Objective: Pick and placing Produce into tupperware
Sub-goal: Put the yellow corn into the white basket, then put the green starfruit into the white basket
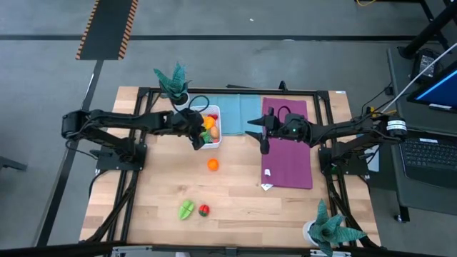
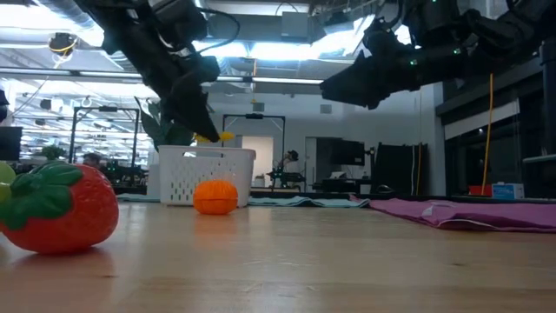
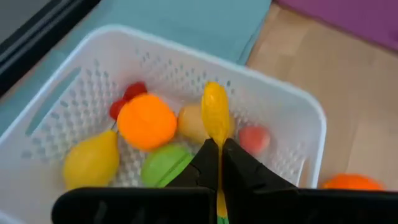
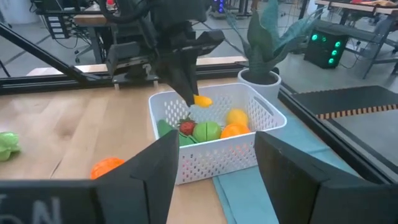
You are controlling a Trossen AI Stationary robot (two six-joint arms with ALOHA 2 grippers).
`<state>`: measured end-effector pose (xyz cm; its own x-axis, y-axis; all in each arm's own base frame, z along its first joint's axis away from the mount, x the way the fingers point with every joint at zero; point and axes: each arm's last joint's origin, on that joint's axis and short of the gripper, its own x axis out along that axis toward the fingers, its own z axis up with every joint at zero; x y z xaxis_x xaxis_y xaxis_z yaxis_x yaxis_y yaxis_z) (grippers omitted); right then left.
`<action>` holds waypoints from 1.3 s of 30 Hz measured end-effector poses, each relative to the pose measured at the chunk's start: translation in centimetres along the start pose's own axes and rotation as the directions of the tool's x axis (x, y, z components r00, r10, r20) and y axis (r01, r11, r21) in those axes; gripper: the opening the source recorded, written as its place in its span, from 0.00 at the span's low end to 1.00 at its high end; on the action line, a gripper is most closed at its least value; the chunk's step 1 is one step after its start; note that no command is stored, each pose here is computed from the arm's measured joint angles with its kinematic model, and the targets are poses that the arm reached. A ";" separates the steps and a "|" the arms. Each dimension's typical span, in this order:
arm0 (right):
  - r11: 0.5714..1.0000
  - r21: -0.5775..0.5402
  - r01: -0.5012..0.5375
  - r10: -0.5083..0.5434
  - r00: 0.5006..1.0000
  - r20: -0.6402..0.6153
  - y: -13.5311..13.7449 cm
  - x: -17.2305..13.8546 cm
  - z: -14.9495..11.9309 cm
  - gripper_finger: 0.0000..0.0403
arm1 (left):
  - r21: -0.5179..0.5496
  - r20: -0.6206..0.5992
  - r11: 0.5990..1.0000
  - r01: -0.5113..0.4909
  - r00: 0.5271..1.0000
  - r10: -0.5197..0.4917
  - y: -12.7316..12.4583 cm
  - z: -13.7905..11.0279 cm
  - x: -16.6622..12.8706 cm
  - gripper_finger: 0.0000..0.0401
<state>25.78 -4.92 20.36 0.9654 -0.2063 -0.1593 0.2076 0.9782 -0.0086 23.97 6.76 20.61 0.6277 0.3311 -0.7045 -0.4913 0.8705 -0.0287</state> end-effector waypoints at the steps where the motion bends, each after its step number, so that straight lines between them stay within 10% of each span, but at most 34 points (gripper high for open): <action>1: 1.000 0.000 0.000 0.000 1.000 -0.002 0.0 0.0 0.0 0.53 | 0.002 -0.011 1.000 -0.002 1.000 0.002 0.0 -0.1 0.0 0.00; 27: 1.000 -0.003 0.000 0.000 1.000 -0.006 0.0 0.0 -0.1 0.53 | 0.016 -0.169 0.999 -0.030 0.985 0.033 0.2 -1.9 4.1 0.01; 39: 1.000 -0.004 0.000 0.000 1.000 -0.006 0.0 0.0 -0.1 0.53 | 0.053 -0.064 0.999 -0.005 0.998 0.008 0.0 -0.9 4.2 0.24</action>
<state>25.78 -4.91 20.29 0.9645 -0.2057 -0.1657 0.2066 0.9783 -0.0121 26.09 7.84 17.00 0.5838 0.3142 -0.7487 -0.4619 0.8868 0.0121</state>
